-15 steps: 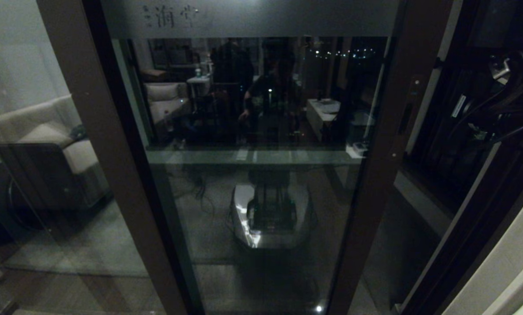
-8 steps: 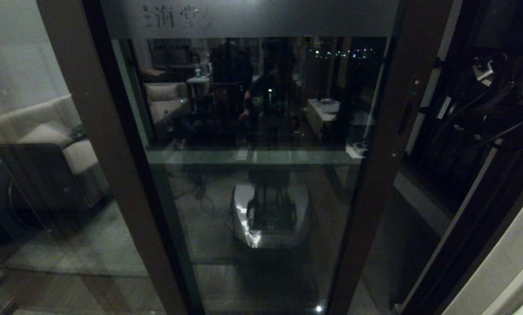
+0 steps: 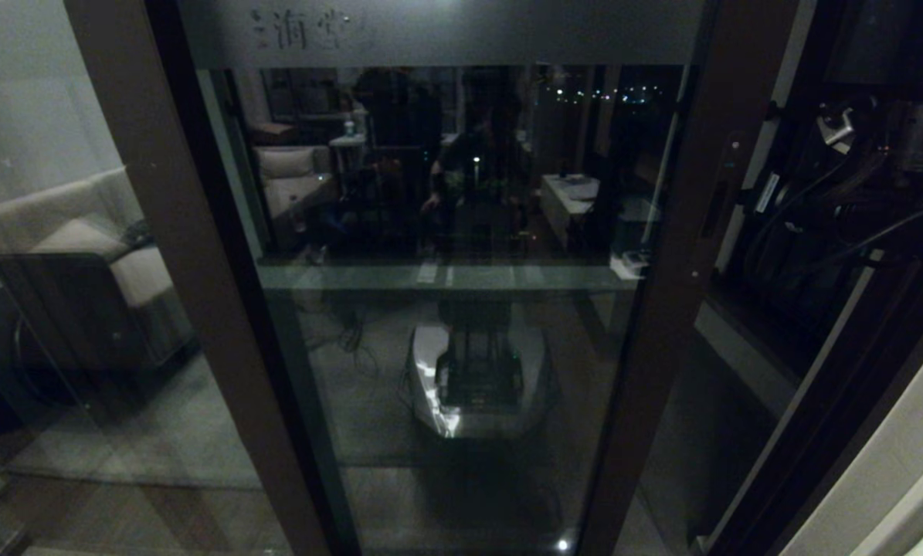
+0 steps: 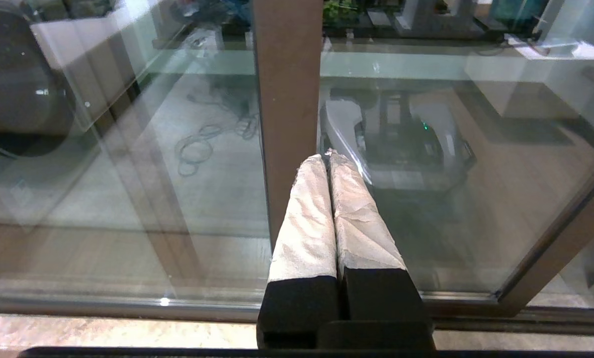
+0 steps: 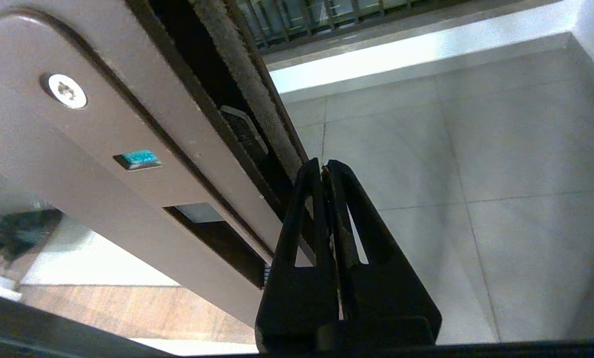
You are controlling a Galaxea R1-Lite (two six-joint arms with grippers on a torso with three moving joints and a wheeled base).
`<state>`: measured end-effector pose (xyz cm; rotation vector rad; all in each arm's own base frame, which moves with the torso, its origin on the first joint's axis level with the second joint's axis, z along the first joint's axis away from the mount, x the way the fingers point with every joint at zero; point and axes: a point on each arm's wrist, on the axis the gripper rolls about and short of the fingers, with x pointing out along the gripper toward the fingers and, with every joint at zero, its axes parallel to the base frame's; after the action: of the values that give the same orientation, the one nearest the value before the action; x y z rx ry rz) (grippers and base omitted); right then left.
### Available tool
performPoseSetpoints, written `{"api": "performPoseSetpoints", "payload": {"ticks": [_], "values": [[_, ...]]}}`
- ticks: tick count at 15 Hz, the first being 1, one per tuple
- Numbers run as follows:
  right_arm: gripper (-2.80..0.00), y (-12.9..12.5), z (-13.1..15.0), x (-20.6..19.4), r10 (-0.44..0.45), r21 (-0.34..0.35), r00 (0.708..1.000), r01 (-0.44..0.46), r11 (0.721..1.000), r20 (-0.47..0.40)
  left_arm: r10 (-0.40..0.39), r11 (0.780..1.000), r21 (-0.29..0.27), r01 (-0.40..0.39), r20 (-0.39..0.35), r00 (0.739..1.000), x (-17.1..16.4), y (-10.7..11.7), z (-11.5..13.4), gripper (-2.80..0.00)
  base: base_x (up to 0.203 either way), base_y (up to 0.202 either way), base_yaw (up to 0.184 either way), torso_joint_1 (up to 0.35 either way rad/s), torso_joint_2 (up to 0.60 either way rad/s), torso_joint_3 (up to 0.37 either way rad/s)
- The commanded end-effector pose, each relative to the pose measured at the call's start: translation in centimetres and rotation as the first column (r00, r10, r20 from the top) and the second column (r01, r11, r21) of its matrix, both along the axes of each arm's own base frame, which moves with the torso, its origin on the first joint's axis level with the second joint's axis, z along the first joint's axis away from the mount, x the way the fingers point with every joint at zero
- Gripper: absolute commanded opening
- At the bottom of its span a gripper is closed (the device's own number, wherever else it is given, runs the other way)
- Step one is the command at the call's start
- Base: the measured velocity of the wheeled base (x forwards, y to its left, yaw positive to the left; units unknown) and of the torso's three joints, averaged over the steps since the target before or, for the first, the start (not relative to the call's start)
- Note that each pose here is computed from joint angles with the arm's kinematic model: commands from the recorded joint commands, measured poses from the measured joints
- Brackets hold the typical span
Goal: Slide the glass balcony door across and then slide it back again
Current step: Open the slid door
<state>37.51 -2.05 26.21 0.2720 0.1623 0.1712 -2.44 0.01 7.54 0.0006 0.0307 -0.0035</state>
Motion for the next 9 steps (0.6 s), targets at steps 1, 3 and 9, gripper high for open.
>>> {"api": "performPoseSetpoints", "payload": {"ticks": [1,3,9], "values": [[-2.8,0.45,-0.01,0.06,0.017,0.002,1.0,-0.017,1.0,0.001,0.0,1.0,0.0,0.0,0.0,1.0,0.0,0.0,0.0,-2.8,0.0,0.0,0.0,0.0,0.0,0.0],[-2.8,0.5,-0.04,0.15,0.018,0.005,1.0,-0.018,1.0,0.001,0.0,1.0,0.0,0.0,0.0,1.0,0.0,0.0,0.0,-2.8,0.0,0.0,0.0,0.0,0.0,0.0],[-2.8,1.2,-0.17,0.47,0.041,0.006,0.999,-0.041,0.999,-0.001,0.0,1.0,0.001,0.0,0.0,1.0,0.0,0.0,0.0,-2.8,0.0,0.0,0.0,0.0,0.0,0.0]]}}
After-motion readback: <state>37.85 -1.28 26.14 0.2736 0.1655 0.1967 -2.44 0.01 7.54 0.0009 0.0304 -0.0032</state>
